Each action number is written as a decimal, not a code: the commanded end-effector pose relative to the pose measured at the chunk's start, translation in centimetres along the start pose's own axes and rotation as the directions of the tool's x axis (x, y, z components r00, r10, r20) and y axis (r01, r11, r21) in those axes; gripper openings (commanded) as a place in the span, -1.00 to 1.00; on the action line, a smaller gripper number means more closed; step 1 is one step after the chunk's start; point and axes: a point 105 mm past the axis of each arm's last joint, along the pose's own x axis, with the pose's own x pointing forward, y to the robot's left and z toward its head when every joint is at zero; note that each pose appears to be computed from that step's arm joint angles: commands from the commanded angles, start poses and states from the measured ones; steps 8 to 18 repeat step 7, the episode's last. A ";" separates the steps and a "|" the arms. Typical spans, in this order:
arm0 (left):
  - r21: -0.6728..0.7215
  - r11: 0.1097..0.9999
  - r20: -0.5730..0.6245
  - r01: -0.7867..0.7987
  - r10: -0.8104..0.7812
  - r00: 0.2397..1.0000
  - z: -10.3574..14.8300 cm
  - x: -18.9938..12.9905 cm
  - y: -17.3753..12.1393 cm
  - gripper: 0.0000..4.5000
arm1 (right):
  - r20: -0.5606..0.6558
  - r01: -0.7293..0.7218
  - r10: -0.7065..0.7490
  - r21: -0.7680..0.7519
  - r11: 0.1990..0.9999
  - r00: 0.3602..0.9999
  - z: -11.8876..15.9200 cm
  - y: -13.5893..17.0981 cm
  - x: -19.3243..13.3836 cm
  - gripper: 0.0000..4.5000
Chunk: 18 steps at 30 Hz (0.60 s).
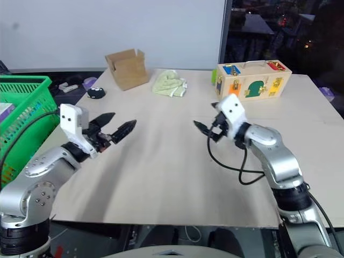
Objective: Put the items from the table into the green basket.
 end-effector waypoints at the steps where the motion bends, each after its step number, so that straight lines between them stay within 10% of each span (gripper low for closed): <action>1: 0.034 0.999 0.030 0.008 -0.009 0.999 1.0 -0.4 -0.6 0.99 | 0.031 0.119 -0.119 0.006 0.993 0.992 1.2 -1.1 -2.4 1.00; 18: -0.006 0.998 -0.042 0.057 -0.057 0.997 -1.2 -0.8 -1.9 0.99 | -0.059 0.203 -0.202 0.008 0.979 0.978 -1.3 -0.7 -5.6 1.00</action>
